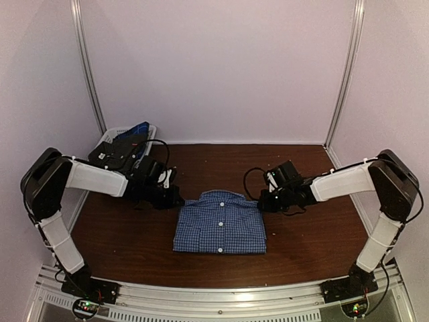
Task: Fold and stack the long sleeve shirts
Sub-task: Fold the 2/3-rectangle-folded shirt at the center of the board.
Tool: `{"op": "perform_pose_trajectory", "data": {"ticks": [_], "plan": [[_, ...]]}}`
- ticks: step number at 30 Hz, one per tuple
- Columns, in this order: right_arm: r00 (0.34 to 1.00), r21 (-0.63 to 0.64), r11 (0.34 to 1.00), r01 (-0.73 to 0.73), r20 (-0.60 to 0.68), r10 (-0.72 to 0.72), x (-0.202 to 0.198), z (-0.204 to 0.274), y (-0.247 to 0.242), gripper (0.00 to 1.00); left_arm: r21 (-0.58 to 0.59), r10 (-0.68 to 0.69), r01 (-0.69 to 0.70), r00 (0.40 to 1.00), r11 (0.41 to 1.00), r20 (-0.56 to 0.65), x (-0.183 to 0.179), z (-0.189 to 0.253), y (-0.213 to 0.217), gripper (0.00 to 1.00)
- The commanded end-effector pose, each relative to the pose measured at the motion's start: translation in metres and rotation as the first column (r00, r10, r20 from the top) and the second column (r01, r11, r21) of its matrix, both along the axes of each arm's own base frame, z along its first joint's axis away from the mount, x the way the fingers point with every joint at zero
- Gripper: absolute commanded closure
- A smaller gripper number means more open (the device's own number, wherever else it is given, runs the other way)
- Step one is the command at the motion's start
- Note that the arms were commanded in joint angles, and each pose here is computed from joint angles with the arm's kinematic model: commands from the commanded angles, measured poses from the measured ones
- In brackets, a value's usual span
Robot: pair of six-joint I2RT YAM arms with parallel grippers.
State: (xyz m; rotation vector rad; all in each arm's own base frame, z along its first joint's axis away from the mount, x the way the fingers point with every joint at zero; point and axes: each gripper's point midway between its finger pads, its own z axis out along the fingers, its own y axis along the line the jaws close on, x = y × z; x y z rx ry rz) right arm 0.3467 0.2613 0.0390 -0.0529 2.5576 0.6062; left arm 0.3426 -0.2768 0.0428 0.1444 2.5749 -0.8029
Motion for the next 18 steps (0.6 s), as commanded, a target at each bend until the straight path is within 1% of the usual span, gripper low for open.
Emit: {"op": "perform_pose_trajectory", "data": {"ticks": [1,4,6,12,13,14,15,17,18], "plan": [[0.993,0.043,0.995,0.092,0.073,-0.095,-0.002,0.029,-0.020,1.00,-0.022,0.080,-0.079,0.993,0.997,0.085,0.006,0.030,0.017,1.00],[0.990,0.045,0.994,0.099,0.097,-0.103,0.001,0.039,-0.022,1.00,-0.015,0.091,-0.090,0.989,0.996,0.113,0.008,0.039,0.020,1.00],[0.989,0.035,0.994,0.099,0.103,-0.102,0.006,0.041,-0.021,1.00,0.010,0.094,-0.095,0.990,0.995,0.107,0.011,0.038,0.022,1.00],[0.984,0.003,0.991,0.130,0.118,-0.130,0.032,0.042,-0.027,1.00,0.040,0.097,-0.102,0.988,0.994,0.122,0.035,0.037,0.020,1.00],[0.984,-0.001,0.991,0.135,0.116,-0.134,0.036,0.041,-0.029,0.98,0.043,0.095,-0.101,0.988,0.994,0.121,0.039,0.037,0.019,0.99],[0.984,-0.003,0.991,0.136,0.116,-0.134,0.040,0.043,-0.030,0.93,0.048,0.091,-0.098,0.988,0.994,0.126,0.044,0.038,0.018,0.92],[0.983,-0.009,0.991,0.136,0.123,-0.133,0.043,0.046,-0.031,0.87,0.058,0.089,-0.097,0.987,0.994,0.132,0.049,0.040,0.018,0.82],[0.983,-0.020,0.991,0.132,0.135,-0.128,0.046,0.053,-0.031,0.69,0.073,0.090,-0.102,0.984,0.992,0.152,0.057,0.048,0.018,0.61],[0.982,-0.021,0.992,0.128,0.142,-0.124,0.046,0.057,-0.030,0.63,0.077,0.093,-0.107,0.982,0.991,0.166,0.059,0.053,0.019,0.52]]}}
